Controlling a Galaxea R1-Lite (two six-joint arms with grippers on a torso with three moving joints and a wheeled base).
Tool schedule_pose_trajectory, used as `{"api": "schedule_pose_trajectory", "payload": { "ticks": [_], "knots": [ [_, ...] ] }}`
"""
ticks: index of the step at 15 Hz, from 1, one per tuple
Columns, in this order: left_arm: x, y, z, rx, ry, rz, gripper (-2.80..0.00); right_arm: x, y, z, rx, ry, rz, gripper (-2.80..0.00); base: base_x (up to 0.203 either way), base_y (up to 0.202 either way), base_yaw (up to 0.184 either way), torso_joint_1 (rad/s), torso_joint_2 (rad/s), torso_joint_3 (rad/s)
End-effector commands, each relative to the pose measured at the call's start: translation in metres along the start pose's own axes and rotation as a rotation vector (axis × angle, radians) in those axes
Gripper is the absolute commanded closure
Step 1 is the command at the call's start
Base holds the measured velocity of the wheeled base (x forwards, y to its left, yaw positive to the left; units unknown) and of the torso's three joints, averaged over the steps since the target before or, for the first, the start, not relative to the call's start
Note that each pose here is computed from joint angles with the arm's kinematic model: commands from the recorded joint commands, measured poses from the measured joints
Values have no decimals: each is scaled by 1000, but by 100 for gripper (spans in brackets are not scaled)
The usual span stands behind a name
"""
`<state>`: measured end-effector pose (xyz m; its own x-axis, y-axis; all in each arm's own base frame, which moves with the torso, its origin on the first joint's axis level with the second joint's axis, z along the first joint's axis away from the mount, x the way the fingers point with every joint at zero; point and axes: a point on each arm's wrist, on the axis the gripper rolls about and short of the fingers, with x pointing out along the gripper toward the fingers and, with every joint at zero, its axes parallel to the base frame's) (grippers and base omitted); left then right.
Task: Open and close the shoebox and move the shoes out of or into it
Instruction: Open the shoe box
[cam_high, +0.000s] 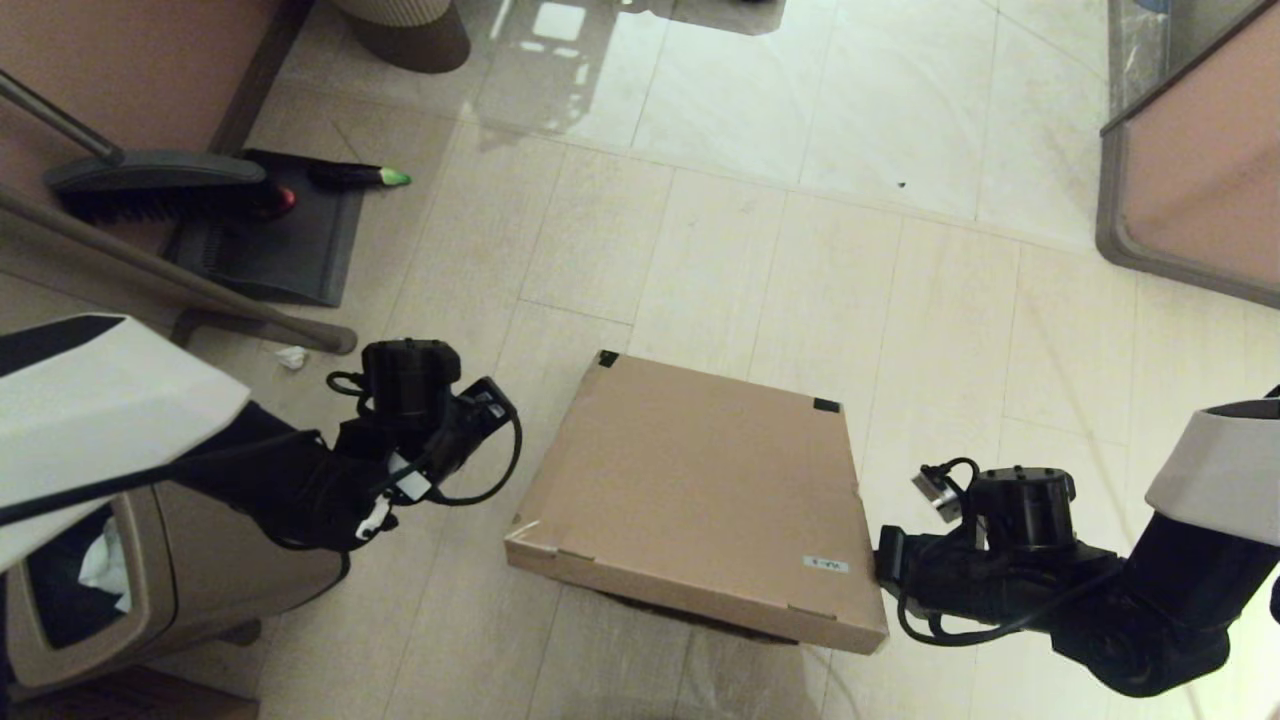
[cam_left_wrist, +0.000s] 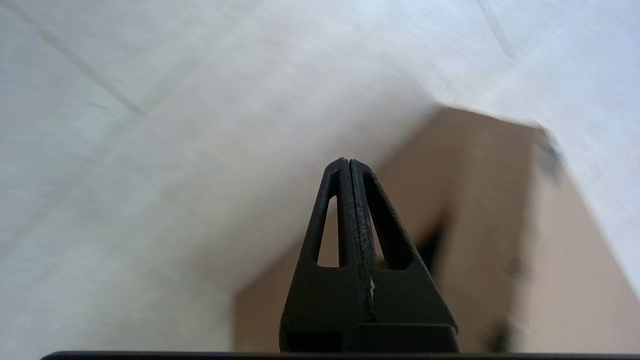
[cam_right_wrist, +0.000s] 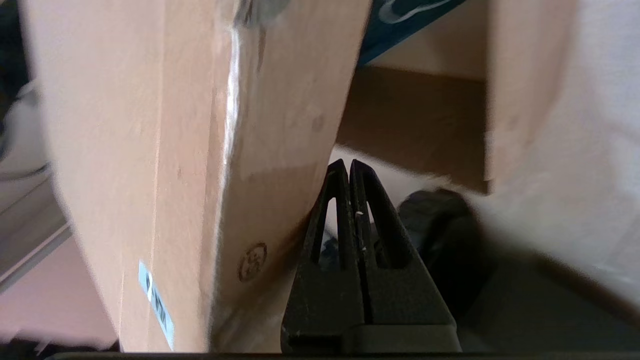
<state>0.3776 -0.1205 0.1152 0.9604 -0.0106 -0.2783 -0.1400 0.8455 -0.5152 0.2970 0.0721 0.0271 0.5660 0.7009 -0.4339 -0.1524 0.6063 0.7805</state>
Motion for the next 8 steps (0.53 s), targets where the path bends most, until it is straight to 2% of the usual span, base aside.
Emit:
{"api": "schedule_pose_trajectory", "payload": {
  "ticks": [1,5,8],
  "knots": [
    [8,16,4,-8,-3,57,0,-5,8,2,-10,9,43,0,0,0,0,0,0,0],
    [10,28,-4,12,47,124,0,-15,21,7,11,31,121,0,0,0,0,0,0,0],
    [9,33,-20,35,132,178,0,-22,32,12,43,17,156,0,0,0,0,0,0,0]
  ]
}}
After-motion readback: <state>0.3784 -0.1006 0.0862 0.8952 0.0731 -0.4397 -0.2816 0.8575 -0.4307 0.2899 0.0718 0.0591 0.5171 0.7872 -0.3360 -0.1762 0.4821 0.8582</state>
